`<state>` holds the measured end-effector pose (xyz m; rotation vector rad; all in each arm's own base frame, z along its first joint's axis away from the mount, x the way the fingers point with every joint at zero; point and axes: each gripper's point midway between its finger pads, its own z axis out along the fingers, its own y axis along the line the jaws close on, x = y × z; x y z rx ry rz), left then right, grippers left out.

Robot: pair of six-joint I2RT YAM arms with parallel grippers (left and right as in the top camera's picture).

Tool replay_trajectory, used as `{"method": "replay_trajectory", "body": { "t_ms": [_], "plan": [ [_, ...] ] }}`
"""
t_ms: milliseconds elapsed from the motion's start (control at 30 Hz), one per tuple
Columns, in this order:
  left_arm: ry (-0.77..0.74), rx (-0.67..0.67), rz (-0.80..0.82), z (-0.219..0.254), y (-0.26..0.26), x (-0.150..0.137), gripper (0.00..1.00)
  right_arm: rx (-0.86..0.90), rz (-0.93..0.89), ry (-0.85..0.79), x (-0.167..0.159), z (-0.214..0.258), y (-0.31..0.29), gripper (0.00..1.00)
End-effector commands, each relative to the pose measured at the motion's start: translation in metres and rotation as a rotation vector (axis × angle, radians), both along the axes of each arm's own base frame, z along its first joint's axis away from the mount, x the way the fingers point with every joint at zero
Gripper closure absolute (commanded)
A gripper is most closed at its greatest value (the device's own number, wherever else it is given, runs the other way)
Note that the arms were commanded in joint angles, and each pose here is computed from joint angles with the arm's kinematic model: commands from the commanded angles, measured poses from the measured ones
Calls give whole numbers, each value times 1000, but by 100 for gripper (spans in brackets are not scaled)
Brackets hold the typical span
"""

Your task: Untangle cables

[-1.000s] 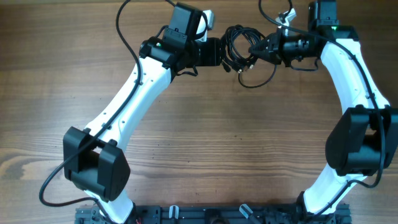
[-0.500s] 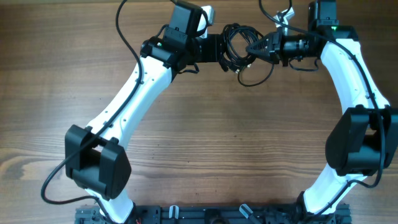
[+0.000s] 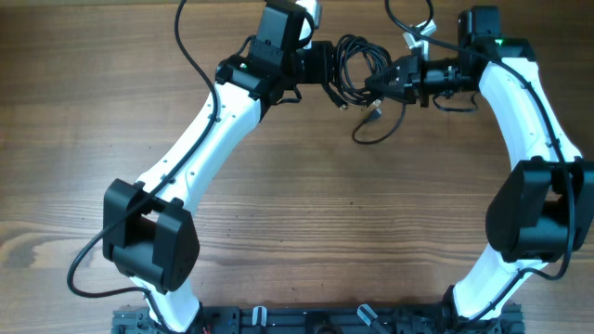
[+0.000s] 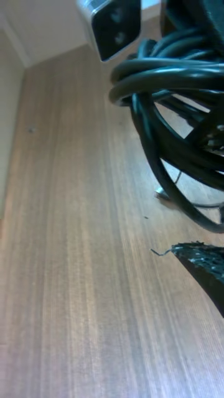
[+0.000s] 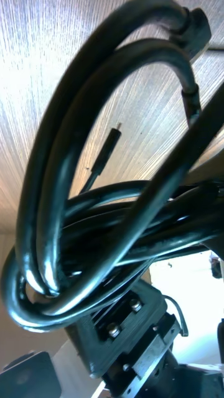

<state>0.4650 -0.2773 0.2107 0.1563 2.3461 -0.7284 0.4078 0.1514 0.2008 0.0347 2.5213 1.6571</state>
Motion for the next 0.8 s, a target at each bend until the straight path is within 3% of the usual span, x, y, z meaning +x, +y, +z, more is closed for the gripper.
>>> {"method": "replay_trajectory", "body": {
  "t_ms": [0, 200, 400, 500, 567, 700, 767],
  "plan": [
    [-34, 19, 62, -1, 11, 15, 55, 86, 44, -38, -3, 13, 7, 96],
    [-21, 23, 61, -7, 9, 16, 57, 121, 55, -53, -4, 19, 9, 96],
    [57, 3, 73, -28, 2, 12, 78, 128, 57, -62, -3, 20, 9, 96],
    [121, 7, 97, -44, 3, 8, 83, 128, 55, -73, -1, 21, 9, 96],
    [167, 13, 114, -56, 5, 5, 94, 128, 54, -84, 2, 21, 9, 96],
    [194, 30, 126, -64, 10, 4, 96, 102, 30, -81, 9, 18, 7, 96],
    [190, 25, 143, -62, 18, 8, 96, 3, -24, -67, 20, 3, 0, 96]
  ]
}}
